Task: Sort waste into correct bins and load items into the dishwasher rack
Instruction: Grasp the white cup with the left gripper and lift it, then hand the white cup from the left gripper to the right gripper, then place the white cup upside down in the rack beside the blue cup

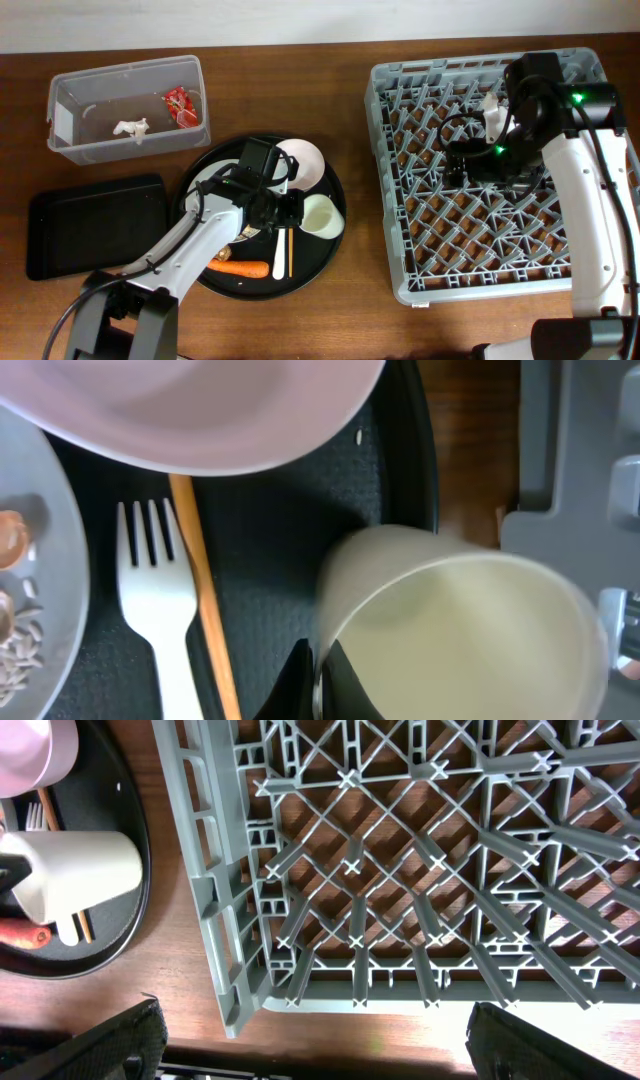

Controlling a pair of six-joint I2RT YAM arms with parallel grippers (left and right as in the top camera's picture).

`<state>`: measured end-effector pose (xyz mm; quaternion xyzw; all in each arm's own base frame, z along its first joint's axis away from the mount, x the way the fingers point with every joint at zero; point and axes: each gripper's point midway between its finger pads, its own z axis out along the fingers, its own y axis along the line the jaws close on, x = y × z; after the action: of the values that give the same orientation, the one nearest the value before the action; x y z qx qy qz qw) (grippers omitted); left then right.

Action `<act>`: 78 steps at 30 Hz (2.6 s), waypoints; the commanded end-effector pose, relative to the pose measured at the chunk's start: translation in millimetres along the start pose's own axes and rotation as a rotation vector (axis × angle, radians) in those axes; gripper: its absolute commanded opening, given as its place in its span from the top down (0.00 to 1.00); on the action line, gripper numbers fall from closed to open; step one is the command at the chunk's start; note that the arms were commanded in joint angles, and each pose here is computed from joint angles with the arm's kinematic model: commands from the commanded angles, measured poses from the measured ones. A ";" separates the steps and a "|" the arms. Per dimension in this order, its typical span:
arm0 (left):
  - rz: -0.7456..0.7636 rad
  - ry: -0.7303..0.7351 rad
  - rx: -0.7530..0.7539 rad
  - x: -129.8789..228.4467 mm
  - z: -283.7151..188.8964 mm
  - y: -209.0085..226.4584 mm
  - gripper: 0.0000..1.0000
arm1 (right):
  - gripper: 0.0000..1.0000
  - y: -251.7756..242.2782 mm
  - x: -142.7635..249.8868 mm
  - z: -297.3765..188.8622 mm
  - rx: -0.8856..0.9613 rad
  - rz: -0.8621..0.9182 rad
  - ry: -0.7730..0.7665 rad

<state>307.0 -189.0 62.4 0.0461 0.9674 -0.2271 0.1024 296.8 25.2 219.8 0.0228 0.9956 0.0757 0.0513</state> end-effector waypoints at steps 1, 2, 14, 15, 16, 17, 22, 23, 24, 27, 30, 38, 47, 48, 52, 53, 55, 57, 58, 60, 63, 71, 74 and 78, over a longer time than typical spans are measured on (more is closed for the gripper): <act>-0.006 0.018 0.018 6.0 -6.6 -2.4 1.00 | 0.01 -2.1 -0.4 -5.6 0.028 -0.003 -0.019; -0.006 0.010 0.028 4.3 -12.6 -3.7 1.00 | 0.01 -4.6 -0.6 -5.7 0.043 -0.006 -0.020; 0.124 -0.341 0.584 -77.1 -122.0 -88.0 1.00 | 0.01 62.0 -35.1 -18.9 -0.327 -0.250 -0.194; 0.123 -0.350 0.616 -79.9 -126.9 -93.7 1.00 | 0.01 82.3 -32.1 -27.0 -0.448 -0.341 -0.215; 0.116 -0.353 0.642 -81.8 -130.8 -97.9 1.00 | 0.01 96.8 -28.5 -34.8 -0.540 -0.421 -0.237; 0.121 -0.353 0.672 -82.2 -135.2 -102.9 1.00 | 0.01 105.3 -25.8 -40.3 -0.596 -0.475 -0.254; 0.208 -0.303 0.865 -71.0 -162.0 -132.0 1.00 | 0.01 125.3 -16.0 -56.7 -0.739 -0.639 -0.318; 0.228 -0.294 0.901 -68.8 -168.2 -137.2 1.00 | 0.01 127.3 -12.8 -58.6 -0.756 -0.671 -0.325; 0.239 -0.288 0.924 -67.4 -172.4 -140.5 1.00 | 0.02 130.2 -8.9 -61.5 -0.782 -0.703 -0.333; 0.253 -0.270 0.956 -64.0 -177.7 -144.6 1.00 | 0.01 138.6 0.3 -69.7 -0.850 -0.775 -0.359; 0.278 -0.229 0.995 -55.1 -181.4 -148.1 1.00 | 0.01 147.4 4.4 -71.8 -0.873 -0.826 -0.372; 0.257 -0.197 1.010 -51.6 -182.2 -150.4 1.00 | 0.01 182.1 22.9 -77.6 -0.961 -0.972 -0.383; 0.263 -0.183 1.021 -48.6 -183.1 -152.4 1.00 | 0.26 195.4 29.0 -76.1 -0.969 -1.030 -0.381; 0.263 -0.183 1.021 -48.6 -183.1 -152.4 1.00 | 0.30 195.4 28.8 -76.1 -0.969 -1.031 -0.382; 0.263 -0.182 1.022 -48.5 -183.1 -152.4 1.00 | 0.34 195.8 27.5 -76.3 -0.967 -1.036 -0.390; 0.264 -0.182 1.022 -48.6 -183.1 -152.4 1.00 | 0.34 196.0 26.9 -76.3 -0.966 -1.038 -0.394; 0.264 -0.182 1.022 -48.6 -183.1 -152.4 1.00 | 0.34 196.3 25.7 -76.5 -0.964 -1.043 -0.401; 0.264 -0.182 1.022 -48.5 -183.2 -152.5 0.95 | 0.35 196.4 25.0 -76.6 -0.963 -1.046 -0.405; 0.263 -0.182 1.022 -48.5 -183.1 -152.4 0.85 | 0.35 196.1 24.8 -76.2 -0.960 -1.046 -0.404; 0.264 -0.182 1.022 -48.4 -183.2 -152.5 0.63 | 0.35 191.5 22.8 -69.1 -0.913 -1.022 -0.374; 0.302 -0.201 1.016 -47.7 -181.9 -151.7 0.54 | 0.35 174.6 15.4 -48.5 -0.760 -0.928 -0.288; 0.082 -0.219 0.442 -47.6 -95.5 -62.2 0.49 | 0.36 82.3 -18.7 -13.4 -0.312 -0.469 -0.159; -0.018 -0.210 0.147 -41.8 -77.9 -9.6 0.49 | 0.37 46.0 -26.4 -14.4 -0.229 -0.294 -0.155; -0.089 -0.191 -0.155 -28.1 -76.8 45.1 0.47 | 0.39 -11.2 -37.5 -29.0 -0.141 -0.042 -0.197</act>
<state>313.0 -171.4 138.4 -0.0038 0.9334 -0.3304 0.1403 321.8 59.7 238.5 -0.1173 0.9645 0.1960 0.1324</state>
